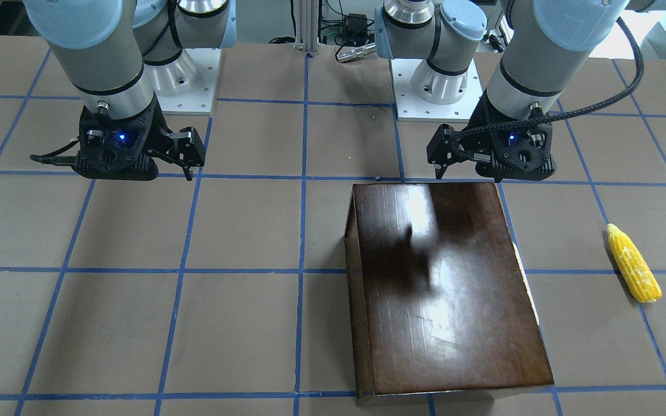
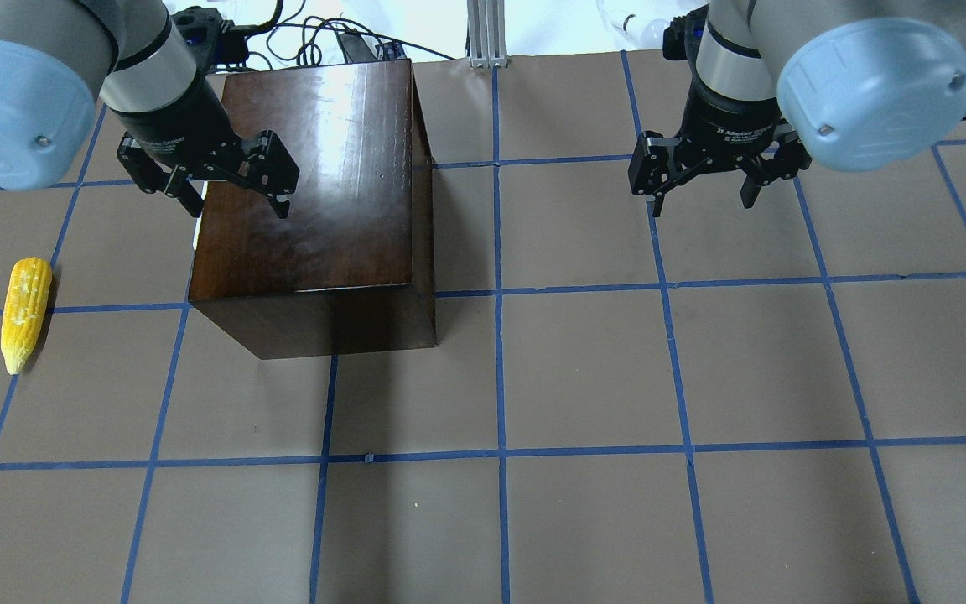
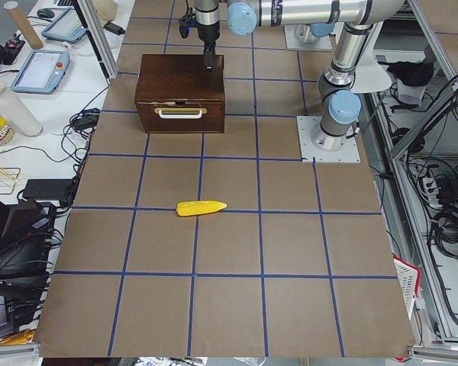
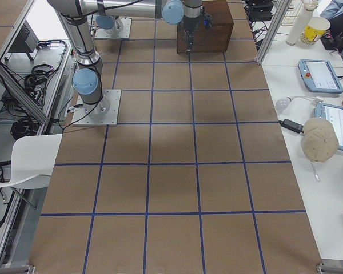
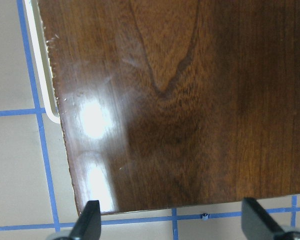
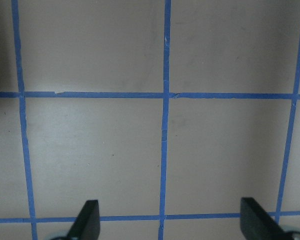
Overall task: Open drawer and put corn inside
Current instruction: 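Raise the left gripper off the cabinet top and move it outward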
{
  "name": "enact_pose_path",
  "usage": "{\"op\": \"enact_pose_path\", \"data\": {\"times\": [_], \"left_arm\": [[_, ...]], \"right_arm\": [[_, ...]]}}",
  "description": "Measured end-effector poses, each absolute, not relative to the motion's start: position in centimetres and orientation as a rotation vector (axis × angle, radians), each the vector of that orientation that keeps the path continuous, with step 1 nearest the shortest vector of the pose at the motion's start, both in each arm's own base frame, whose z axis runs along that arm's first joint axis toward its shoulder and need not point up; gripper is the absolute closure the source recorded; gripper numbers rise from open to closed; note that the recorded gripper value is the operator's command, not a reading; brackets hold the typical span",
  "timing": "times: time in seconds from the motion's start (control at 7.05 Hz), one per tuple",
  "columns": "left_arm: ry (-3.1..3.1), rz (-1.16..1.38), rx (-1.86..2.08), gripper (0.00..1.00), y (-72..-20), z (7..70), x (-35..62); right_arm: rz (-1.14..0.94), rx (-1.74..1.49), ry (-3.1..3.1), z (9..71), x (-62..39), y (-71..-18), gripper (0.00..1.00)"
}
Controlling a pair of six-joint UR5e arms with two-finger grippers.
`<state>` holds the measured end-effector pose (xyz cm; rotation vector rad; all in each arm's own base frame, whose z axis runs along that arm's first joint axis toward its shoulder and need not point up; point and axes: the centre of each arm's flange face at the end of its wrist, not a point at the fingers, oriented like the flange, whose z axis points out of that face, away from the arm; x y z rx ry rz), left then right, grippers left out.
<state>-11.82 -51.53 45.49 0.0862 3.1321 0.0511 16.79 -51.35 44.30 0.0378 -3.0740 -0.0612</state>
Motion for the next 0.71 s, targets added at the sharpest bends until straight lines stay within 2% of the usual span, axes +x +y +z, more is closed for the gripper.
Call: {"op": "enact_pose_path", "data": {"times": [0.71], "left_arm": [[3.132, 0.065, 0.077, 0.00, -51.03, 45.97, -11.55]], "right_arm": [[-0.061, 0.038, -3.074, 44.28, 16.78, -51.37, 0.00]]}}
